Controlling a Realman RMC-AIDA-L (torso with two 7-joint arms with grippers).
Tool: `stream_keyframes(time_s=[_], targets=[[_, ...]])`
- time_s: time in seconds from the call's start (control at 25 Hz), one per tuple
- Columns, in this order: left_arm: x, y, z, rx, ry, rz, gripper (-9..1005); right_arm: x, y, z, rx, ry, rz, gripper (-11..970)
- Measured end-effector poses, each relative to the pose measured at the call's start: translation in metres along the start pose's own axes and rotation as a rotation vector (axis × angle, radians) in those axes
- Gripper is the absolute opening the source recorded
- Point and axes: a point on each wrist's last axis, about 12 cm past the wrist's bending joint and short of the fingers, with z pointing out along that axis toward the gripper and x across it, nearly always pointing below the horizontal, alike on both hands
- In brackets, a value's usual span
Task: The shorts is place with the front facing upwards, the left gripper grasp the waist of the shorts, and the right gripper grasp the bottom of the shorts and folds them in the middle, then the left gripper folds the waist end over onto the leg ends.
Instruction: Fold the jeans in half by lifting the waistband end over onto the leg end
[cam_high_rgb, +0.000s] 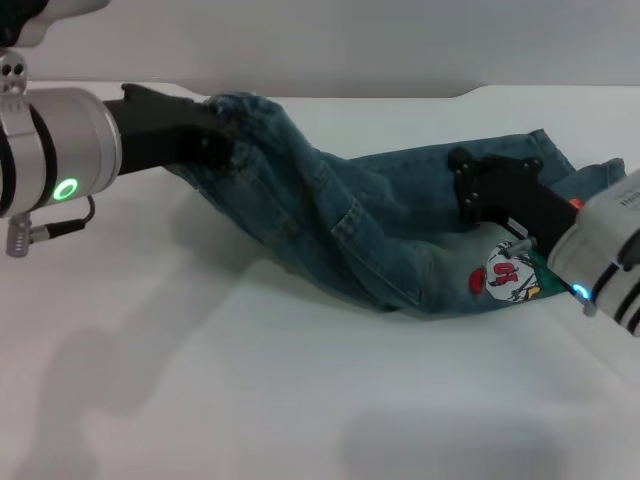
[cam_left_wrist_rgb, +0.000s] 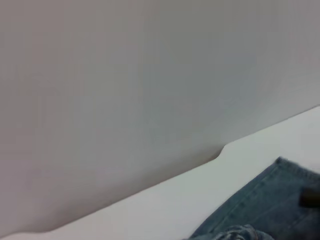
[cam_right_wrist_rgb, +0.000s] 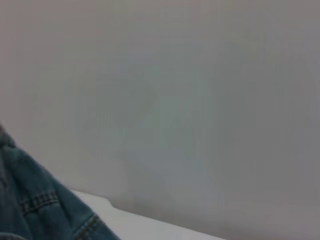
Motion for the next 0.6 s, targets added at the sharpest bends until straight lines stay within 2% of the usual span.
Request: stream_keyframes(time_s=[0.16, 0.6], targets=[[-0.007, -0.002, 0.001, 0.017, -0.032, 0.009, 45, -0.001, 0.007, 0.010, -0.023, 0.029, 0.012, 0], [-0.012, 0.000, 0.001, 0.006, -0.064, 0.011, 45, -0.003, 0.039, 0.029, -0.146, 0.104, 0.070, 1]])
